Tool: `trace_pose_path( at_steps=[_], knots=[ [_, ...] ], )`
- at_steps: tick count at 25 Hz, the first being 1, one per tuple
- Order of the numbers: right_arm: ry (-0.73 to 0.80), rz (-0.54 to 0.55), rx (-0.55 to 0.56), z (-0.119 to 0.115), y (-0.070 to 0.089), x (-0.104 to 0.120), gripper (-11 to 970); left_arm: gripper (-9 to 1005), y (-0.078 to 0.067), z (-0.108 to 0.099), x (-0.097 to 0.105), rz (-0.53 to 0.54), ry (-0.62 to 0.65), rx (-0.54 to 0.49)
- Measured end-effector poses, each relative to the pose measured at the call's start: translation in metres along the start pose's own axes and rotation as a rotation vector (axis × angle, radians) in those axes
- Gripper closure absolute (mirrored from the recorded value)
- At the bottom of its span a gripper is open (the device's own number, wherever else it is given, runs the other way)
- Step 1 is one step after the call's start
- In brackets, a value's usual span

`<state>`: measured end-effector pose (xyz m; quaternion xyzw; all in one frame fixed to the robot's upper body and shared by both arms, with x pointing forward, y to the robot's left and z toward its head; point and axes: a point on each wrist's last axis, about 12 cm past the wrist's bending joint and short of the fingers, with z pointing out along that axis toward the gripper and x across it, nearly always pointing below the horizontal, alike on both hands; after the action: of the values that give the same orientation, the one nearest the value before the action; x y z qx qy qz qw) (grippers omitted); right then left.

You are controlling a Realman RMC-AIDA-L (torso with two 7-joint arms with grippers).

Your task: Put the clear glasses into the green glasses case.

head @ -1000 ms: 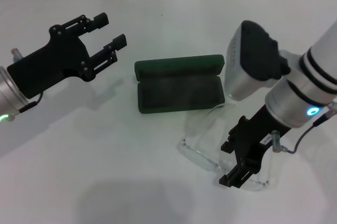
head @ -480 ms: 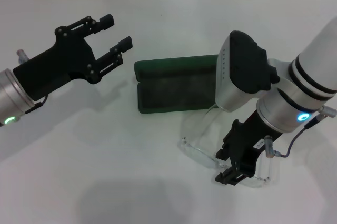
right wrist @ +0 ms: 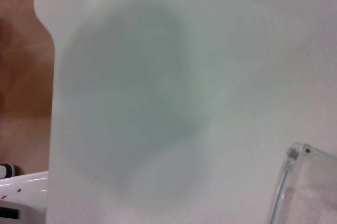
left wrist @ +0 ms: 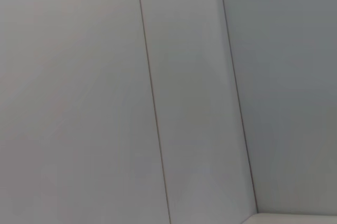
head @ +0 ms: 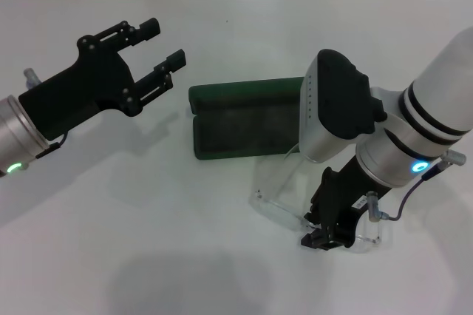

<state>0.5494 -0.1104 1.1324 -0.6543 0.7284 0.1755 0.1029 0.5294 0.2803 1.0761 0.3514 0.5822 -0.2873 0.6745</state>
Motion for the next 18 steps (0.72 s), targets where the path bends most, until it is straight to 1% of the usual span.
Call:
trace_pose_path(
  at_steps=[4,12,15,18],
  knots=[
    [-0.001,-0.009,0.01,0.002,-0.001,-0.002,704,442,0.0,0.0,0.0,0.001,0.0,-0.001],
    [-0.005,-0.037,0.019,0.003,-0.002,0.0,710,442,0.0,0.0,0.0,0.001,-0.002,-0.003],
    [-0.015,-0.047,0.027,0.002,-0.003,0.001,744,443,0.0,0.0,0.0,0.0,-0.003,-0.003],
    [-0.057,-0.039,0.044,-0.008,-0.007,0.007,778,443,-0.001,0.0,0.0,-0.001,-0.004,-0.003]
  ],
)
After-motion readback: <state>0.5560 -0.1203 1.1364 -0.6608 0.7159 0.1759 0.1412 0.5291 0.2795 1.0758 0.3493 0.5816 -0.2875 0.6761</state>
